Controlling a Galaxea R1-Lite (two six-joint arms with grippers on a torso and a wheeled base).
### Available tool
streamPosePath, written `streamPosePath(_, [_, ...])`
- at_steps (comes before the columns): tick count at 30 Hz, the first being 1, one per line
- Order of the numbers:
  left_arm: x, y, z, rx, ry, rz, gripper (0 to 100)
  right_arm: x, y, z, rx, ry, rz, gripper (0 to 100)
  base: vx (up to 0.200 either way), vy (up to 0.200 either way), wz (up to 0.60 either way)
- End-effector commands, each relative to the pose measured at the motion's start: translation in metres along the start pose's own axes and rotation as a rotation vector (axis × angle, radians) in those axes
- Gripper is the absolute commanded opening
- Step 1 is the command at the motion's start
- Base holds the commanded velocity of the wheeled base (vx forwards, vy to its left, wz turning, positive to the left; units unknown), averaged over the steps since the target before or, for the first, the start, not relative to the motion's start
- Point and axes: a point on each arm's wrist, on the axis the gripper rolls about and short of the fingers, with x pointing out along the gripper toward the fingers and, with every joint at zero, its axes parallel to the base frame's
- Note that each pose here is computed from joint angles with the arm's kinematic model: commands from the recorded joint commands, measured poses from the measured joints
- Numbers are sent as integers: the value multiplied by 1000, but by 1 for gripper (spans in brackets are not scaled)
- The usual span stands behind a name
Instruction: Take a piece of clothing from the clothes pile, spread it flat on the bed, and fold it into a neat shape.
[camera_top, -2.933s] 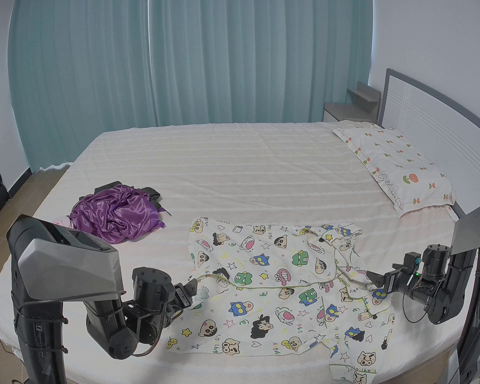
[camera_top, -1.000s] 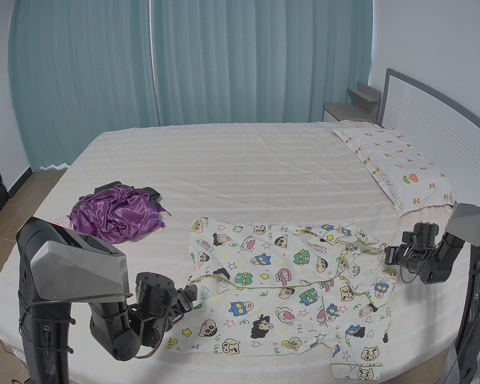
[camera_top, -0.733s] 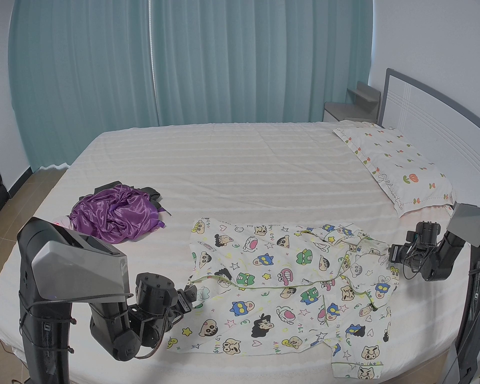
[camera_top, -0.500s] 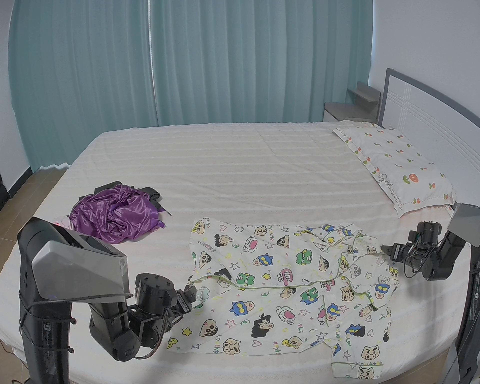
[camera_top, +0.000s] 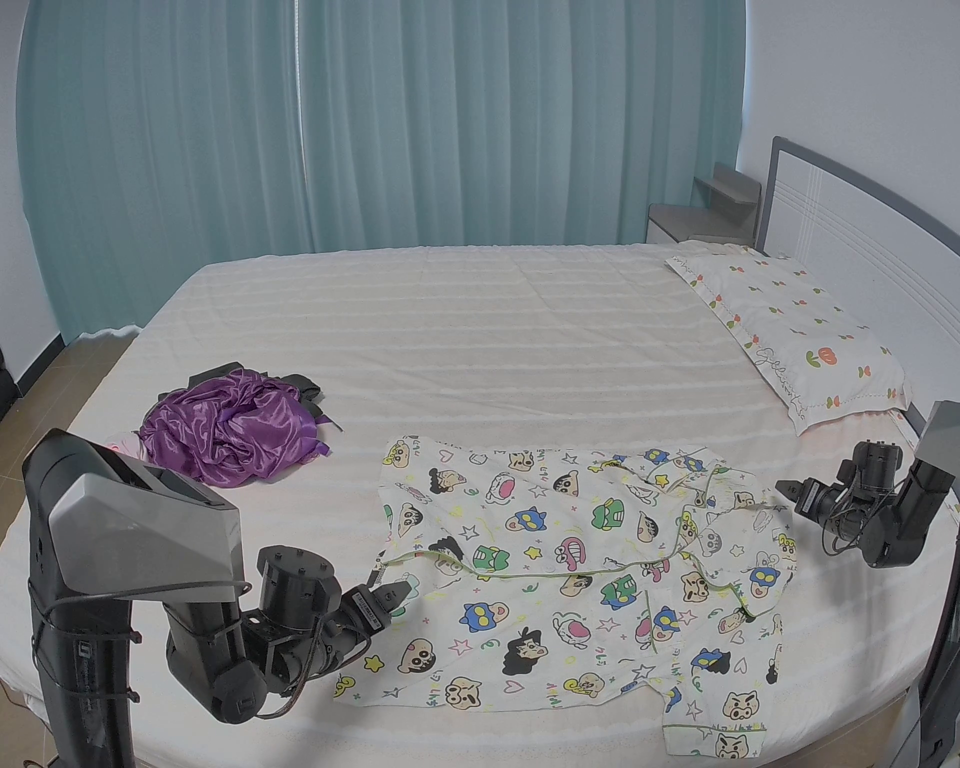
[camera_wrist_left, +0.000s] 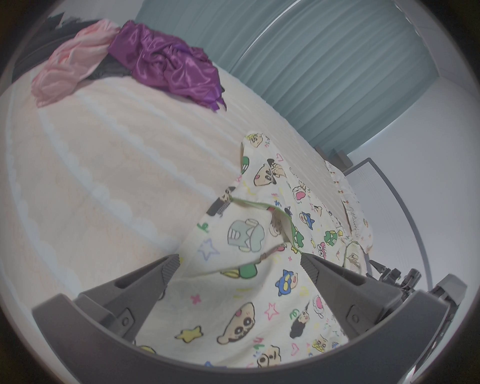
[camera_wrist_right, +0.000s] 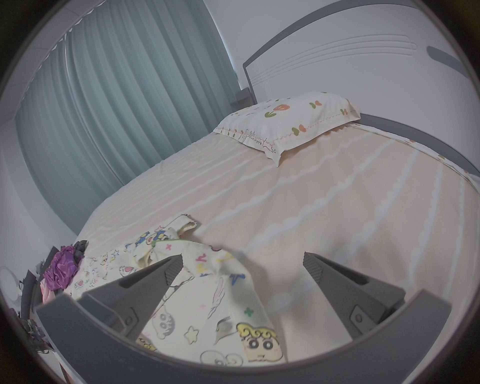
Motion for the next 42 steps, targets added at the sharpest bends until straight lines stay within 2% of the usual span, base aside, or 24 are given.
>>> streamPosePath(1, [-6, 6, -2, -24, 33, 11, 100, -29, 8, 1, -3, -32, 30, 100, 0, 0, 0])
streamPosePath(9, [-15, 8, -6, -24, 56, 20, 100, -43, 13, -14, -14, -16, 59, 100, 0, 0, 0])
streamPosePath(16, [-23, 2, -17, 2, 95, -2, 100, -44, 14, -15, -15, -12, 63, 100, 0, 0, 0])
streamPosePath(23, [-3, -19, -18, 16, 71, -84, 100, -45, 21, -17, -19, -9, 82, 100, 0, 0, 0])
streamPosePath(27, [-2, -31, -35, 59, 112, -124, 100, -48, 25, -18, -23, -5, 91, 100, 0, 0, 0])
streamPosePath(33, [-13, -42, -78, 168, 222, -160, 100, -53, 30, -19, -33, -21, 111, 100, 0, 0, 0])
streamPosePath(39, [-33, -33, -102, 297, 303, -158, 100, -58, 32, -23, -38, -29, 121, 100, 0, 0, 0])
streamPosePath(42, [-40, -28, -106, 328, 324, -158, 100, -58, 32, -23, -38, -32, 121, 100, 0, 0, 0])
